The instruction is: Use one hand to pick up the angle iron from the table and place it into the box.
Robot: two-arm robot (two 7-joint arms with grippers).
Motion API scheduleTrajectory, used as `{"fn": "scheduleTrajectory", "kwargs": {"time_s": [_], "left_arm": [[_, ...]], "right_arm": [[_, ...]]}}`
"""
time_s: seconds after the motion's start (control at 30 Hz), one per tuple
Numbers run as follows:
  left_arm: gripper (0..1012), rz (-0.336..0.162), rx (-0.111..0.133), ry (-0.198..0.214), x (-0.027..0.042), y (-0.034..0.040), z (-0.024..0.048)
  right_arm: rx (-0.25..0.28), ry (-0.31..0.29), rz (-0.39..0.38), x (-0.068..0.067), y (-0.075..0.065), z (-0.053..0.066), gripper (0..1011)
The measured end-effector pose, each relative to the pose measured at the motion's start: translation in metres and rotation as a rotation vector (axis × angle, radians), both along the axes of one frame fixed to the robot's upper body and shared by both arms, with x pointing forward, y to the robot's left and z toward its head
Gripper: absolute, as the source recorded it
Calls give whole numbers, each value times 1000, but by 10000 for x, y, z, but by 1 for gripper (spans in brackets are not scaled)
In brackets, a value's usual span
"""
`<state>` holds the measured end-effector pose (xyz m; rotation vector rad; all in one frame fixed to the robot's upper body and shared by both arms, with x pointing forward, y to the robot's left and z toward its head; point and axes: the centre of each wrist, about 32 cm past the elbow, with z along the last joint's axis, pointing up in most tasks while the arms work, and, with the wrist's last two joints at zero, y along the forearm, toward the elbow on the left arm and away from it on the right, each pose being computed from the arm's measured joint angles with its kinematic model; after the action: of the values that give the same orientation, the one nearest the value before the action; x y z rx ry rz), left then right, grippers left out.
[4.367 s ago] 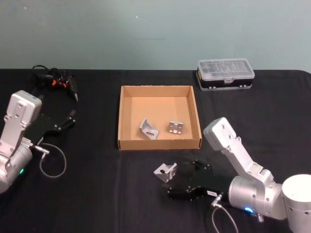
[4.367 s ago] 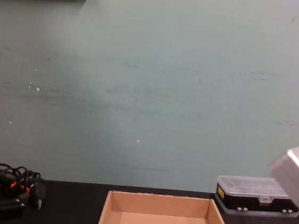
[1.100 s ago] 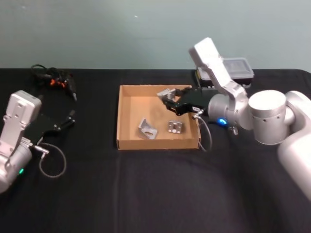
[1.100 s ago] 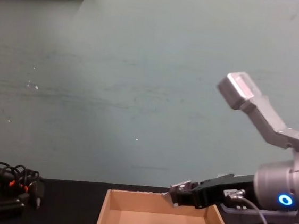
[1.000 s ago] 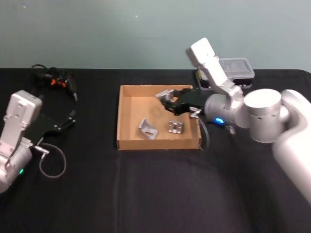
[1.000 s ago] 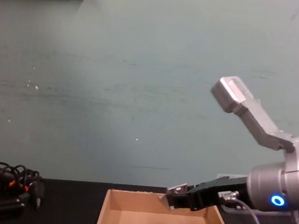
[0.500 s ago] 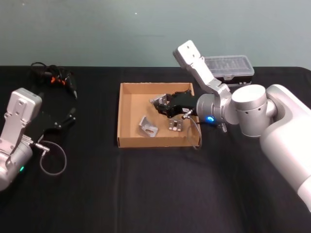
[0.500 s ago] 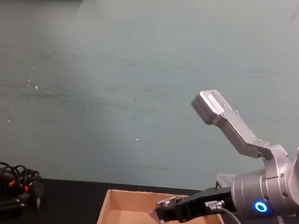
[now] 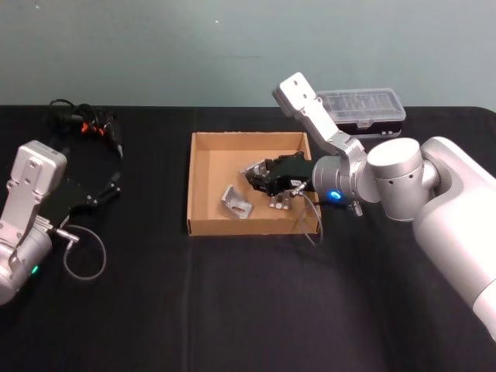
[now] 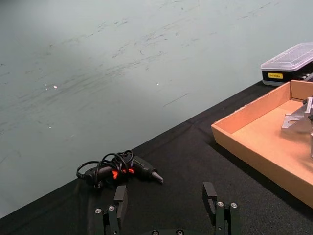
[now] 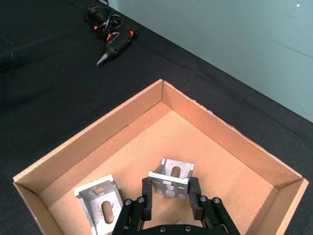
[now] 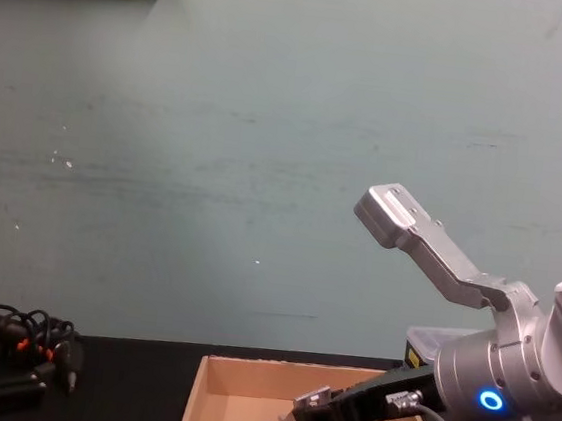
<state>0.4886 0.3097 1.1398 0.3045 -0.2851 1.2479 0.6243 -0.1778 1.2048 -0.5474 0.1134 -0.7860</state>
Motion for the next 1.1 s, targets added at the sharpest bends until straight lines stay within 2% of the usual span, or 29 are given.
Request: {"fn": "scheduleTrajectory", "kwargs": {"time_s": [0.13,0.27,0.3,0.43,0.47,0.57,0.73,0.8,0.9,1.1], "left_arm": [[1011,0,0,0,0,0,0],[1011,0,0,0,0,0,0],[1011,0,0,0,0,0,0],[1011,0,0,0,0,0,0],[1011,0,0,0,0,0,0],[1011,0,0,0,0,0,0],[1011,0,0,0,0,0,0],[1011,0,0,0,0,0,0],[1011,0,0,0,0,0,0],[1011,0,0,0,0,0,0]], "right_arm": [[-3,6,1,0,-7,-5,452],[-4,7,5,-2,-15,-10,556],[-4,6,7,-2,-16,-8,556],[-8,-13,16,-26,-25,25,733],[-8,-13,16,-26,-25,25,733],[-4,-37,16,-60,-37,68,840],[12,-90,13,-172,-64,152,957],[14,-134,7,-261,-87,175,1003],[16,-184,2,-365,-114,190,1003],[14,-300,-38,-671,-256,151,1003]]}}
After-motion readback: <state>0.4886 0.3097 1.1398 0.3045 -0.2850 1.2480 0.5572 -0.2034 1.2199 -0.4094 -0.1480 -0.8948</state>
